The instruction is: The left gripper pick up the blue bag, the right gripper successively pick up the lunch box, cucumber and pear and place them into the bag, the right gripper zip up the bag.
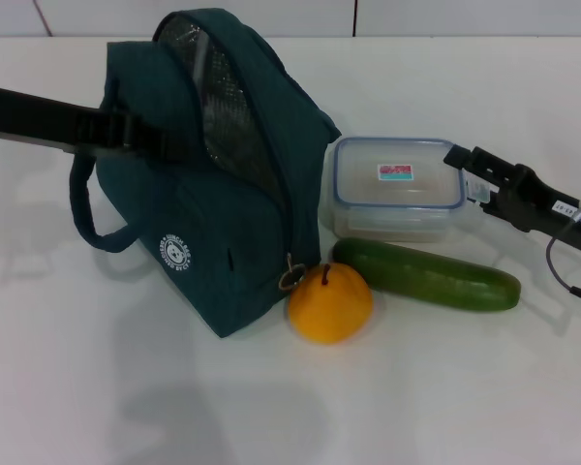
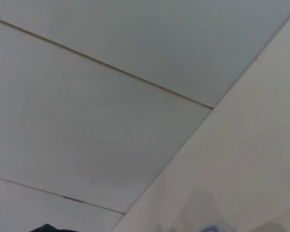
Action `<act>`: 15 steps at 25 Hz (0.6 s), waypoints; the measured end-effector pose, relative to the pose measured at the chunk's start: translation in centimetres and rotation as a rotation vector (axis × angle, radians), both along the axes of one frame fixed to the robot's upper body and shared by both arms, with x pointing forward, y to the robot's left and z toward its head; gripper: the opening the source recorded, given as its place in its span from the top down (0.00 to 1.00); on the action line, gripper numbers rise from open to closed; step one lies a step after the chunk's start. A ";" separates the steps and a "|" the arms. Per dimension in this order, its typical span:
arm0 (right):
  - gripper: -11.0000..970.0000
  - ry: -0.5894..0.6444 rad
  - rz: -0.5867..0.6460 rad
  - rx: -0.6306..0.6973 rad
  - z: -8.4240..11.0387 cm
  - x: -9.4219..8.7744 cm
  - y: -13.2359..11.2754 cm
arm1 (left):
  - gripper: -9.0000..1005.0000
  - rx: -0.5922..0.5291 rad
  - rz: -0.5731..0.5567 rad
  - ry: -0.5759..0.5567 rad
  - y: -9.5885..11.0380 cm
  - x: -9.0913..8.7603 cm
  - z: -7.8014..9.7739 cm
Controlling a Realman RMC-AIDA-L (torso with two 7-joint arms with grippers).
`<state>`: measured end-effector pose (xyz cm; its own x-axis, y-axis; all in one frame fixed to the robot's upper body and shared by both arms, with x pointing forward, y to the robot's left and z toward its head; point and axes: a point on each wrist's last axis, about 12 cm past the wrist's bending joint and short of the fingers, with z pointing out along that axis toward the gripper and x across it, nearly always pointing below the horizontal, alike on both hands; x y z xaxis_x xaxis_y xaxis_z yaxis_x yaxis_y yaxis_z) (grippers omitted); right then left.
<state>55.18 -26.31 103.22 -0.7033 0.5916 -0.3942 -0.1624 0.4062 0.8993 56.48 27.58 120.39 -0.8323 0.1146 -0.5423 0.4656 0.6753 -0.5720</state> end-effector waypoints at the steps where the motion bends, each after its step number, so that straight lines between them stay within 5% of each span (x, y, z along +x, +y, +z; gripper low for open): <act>1: 0.13 -0.004 0.001 0.003 0.1 0.0 0.0 | 0.95 0.000 0.000 0.000 0.0 0.0 0.0; 15: 0.13 -0.044 0.003 0.075 1.1 0.1 -0.2 | 0.95 -0.004 0.000 0.003 -0.1 0.0 -0.1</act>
<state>55.29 -26.48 104.35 -0.6878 0.6188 -0.3795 -0.2039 0.3371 0.9191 56.43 27.49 120.32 -0.8342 0.1119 -0.5401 0.4635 0.6729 -0.5765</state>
